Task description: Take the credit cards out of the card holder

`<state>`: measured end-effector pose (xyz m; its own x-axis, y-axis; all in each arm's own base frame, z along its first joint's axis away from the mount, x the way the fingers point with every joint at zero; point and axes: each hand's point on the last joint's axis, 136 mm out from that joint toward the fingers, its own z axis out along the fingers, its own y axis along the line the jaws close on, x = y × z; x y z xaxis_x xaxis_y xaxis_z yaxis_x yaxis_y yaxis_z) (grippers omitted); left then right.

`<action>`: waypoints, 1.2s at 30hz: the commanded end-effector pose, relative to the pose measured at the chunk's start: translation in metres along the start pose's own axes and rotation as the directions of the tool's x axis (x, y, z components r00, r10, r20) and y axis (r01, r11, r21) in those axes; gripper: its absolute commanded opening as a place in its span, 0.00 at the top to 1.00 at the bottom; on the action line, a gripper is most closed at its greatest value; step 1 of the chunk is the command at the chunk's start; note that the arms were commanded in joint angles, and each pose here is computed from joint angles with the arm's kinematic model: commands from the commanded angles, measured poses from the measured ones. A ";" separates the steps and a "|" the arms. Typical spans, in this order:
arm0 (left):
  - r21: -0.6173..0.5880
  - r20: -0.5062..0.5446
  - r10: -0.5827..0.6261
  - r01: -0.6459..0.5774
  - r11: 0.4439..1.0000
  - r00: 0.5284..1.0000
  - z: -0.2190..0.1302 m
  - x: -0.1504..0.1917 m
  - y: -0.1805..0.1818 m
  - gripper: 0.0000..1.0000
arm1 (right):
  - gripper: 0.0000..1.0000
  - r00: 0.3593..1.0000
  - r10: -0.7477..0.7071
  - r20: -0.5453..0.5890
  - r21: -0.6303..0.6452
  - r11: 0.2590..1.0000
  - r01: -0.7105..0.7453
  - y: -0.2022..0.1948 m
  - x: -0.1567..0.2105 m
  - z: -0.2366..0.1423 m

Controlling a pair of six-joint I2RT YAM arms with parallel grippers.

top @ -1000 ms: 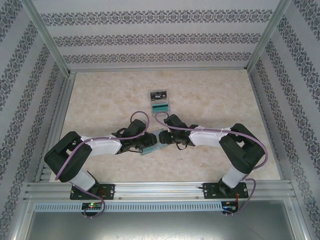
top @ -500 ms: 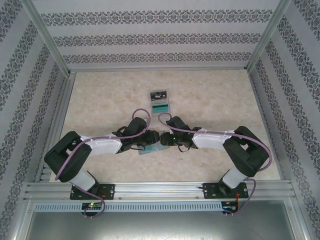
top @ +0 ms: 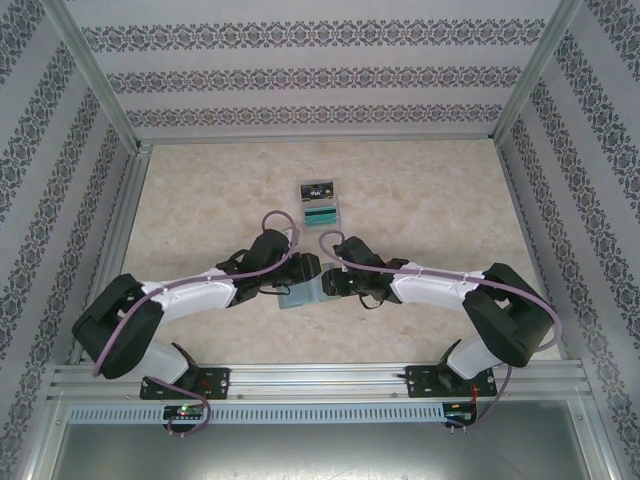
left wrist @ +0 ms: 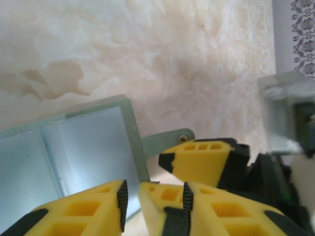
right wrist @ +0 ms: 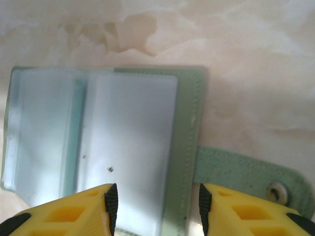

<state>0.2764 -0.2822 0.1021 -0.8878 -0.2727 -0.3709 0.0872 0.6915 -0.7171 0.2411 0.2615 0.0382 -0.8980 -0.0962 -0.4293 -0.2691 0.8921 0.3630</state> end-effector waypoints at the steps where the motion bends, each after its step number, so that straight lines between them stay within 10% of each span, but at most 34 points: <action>1: -0.091 0.051 0.021 -0.016 0.996 0.998 -0.022 -0.004 0.022 0.63 | 0.50 0.997 -0.067 0.032 0.018 0.998 0.067 0.013 -0.011 -0.009; 36: -0.181 -0.068 -0.149 0.135 0.974 0.986 -0.011 0.035 0.085 0.59 | 0.47 0.994 -0.085 -0.064 0.137 0.986 0.093 -0.014 0.007 0.027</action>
<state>0.2438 -0.2192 0.0315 -0.9175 -0.3237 -0.2310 -0.1161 0.7737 -0.6228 0.2502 0.2648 0.0188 -0.8875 -0.1774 -0.4252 -0.2949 0.9278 0.2284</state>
